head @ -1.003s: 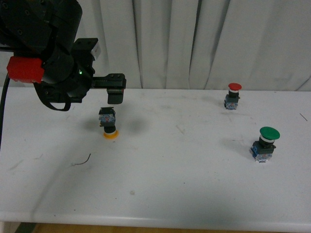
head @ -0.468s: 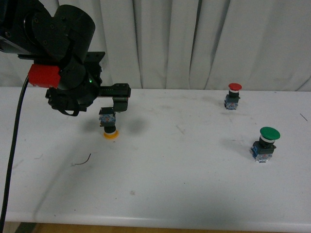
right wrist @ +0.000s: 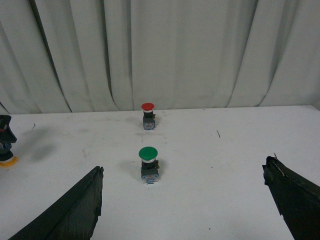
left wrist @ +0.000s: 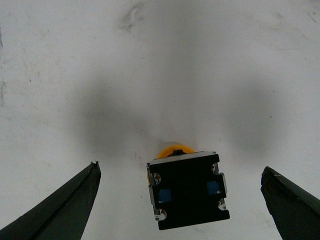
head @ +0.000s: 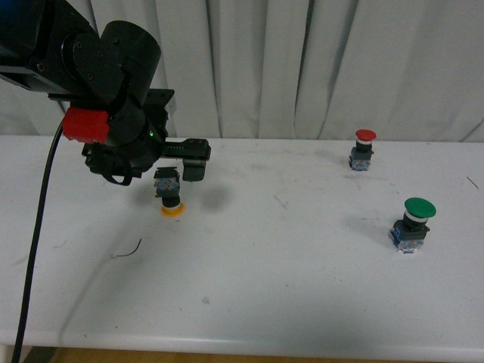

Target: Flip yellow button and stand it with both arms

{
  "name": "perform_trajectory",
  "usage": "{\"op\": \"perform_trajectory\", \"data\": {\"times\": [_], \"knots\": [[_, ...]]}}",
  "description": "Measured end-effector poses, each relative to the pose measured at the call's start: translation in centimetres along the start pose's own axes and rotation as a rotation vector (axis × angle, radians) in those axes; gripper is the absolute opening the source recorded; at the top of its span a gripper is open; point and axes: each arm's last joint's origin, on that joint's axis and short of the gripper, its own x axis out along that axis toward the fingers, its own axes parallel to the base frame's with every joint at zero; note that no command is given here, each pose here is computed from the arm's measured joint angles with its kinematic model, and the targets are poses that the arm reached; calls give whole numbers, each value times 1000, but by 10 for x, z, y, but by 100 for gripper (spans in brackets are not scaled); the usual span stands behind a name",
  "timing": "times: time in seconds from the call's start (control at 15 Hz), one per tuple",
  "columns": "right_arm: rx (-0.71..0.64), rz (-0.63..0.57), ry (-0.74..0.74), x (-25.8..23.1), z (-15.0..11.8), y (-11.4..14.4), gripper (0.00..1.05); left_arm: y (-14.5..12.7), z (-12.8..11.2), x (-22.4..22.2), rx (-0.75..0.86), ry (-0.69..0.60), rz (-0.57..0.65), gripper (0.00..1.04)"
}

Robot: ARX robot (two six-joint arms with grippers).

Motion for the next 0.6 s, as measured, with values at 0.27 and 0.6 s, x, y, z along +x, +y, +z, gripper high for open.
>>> {"op": "perform_trajectory", "data": {"times": [0.27,0.6], "knots": [[0,0,0,0,0,0,98,-6,0,5,11,20,-3,92],[0,0,0,0,0,0,98,-10,1,4,20,30,2,37]]}}
